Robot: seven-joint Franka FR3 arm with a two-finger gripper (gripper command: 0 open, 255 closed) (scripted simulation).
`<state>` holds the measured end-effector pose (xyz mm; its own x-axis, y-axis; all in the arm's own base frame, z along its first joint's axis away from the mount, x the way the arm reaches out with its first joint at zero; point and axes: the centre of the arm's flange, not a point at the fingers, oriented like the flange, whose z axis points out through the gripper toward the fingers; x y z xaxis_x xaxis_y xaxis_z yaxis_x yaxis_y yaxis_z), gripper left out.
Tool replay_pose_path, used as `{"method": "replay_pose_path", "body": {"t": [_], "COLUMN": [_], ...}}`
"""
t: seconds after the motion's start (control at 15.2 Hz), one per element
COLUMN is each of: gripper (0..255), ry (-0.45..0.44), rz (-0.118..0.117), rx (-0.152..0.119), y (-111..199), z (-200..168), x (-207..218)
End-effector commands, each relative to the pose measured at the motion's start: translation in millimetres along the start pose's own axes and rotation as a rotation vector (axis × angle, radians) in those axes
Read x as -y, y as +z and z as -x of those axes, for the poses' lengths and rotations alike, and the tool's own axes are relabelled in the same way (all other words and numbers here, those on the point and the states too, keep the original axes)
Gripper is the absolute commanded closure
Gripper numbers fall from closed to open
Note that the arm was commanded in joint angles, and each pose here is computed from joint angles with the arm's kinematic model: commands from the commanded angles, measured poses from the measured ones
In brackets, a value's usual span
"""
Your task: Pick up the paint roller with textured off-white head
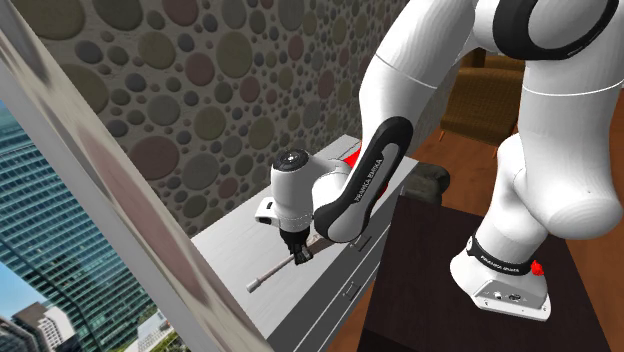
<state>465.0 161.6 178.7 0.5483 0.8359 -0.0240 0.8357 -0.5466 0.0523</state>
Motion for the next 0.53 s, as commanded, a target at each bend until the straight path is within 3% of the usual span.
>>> {"method": "replay_pose_path", "body": {"t": [0.0,0.46], "gripper": [255,255], "ry": [0.001,0.001], "rz": [-0.001,-0.001], "rx": [0.001,0.001], "y": [0.5,-30.9], "z": [0.5,1.2], "x": [-0.2,-1.9]}}
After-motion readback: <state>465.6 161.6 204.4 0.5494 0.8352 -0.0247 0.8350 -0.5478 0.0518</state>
